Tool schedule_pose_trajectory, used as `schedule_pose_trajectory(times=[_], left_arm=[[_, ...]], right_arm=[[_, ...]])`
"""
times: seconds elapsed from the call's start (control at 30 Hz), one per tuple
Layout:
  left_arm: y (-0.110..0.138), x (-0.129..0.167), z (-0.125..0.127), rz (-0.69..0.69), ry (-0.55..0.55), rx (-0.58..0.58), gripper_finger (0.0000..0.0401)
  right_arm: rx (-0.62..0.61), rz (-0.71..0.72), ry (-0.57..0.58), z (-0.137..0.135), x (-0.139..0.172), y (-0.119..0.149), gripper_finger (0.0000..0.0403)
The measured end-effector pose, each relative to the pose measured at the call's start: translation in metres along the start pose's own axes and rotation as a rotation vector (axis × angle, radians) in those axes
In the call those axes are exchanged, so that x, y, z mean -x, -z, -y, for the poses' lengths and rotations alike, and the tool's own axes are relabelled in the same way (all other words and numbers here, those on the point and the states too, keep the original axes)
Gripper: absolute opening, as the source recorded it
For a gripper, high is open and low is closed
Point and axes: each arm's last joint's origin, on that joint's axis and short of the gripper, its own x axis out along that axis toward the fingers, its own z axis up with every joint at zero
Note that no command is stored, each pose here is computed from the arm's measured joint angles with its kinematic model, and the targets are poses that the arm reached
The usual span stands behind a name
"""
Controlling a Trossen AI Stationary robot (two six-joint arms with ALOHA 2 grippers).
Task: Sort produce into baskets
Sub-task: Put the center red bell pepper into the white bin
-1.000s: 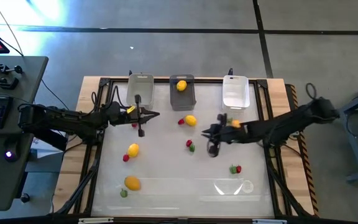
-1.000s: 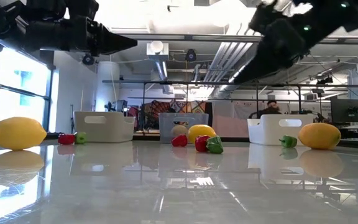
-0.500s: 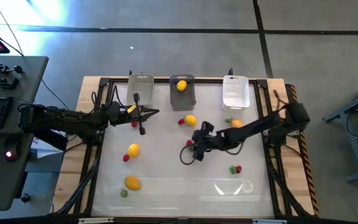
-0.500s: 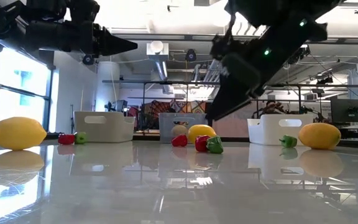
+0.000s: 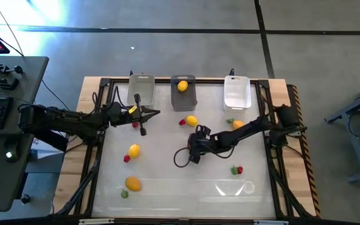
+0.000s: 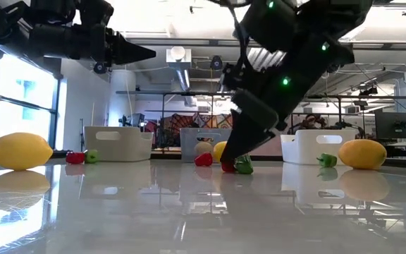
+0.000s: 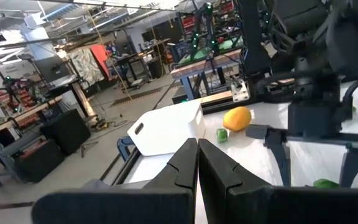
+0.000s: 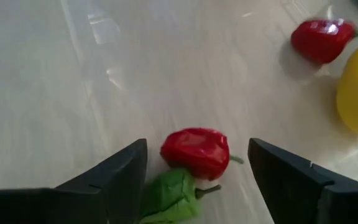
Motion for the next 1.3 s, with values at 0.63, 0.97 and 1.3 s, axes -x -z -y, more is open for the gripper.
schedule_pose_trajectory(times=[0.63, 0.97, 1.3], left_arm=[[0.001, 0.0, 0.0, -0.008, 0.001, 0.009, 0.0], [0.002, 0.0, 0.001, -0.021, 0.001, 0.009, 0.0], [0.002, 0.0, 0.001, -0.026, -0.001, 0.018, 0.0]], right_arm=[[0.038, 0.024, 0.006, 0.002, 0.003, -0.004, 0.015], [0.039, 0.122, 0.134, 0.028, 0.076, -0.043, 0.0141], [-0.304, 0.127, 0.622, 0.141, 0.148, -0.039, 0.014]])
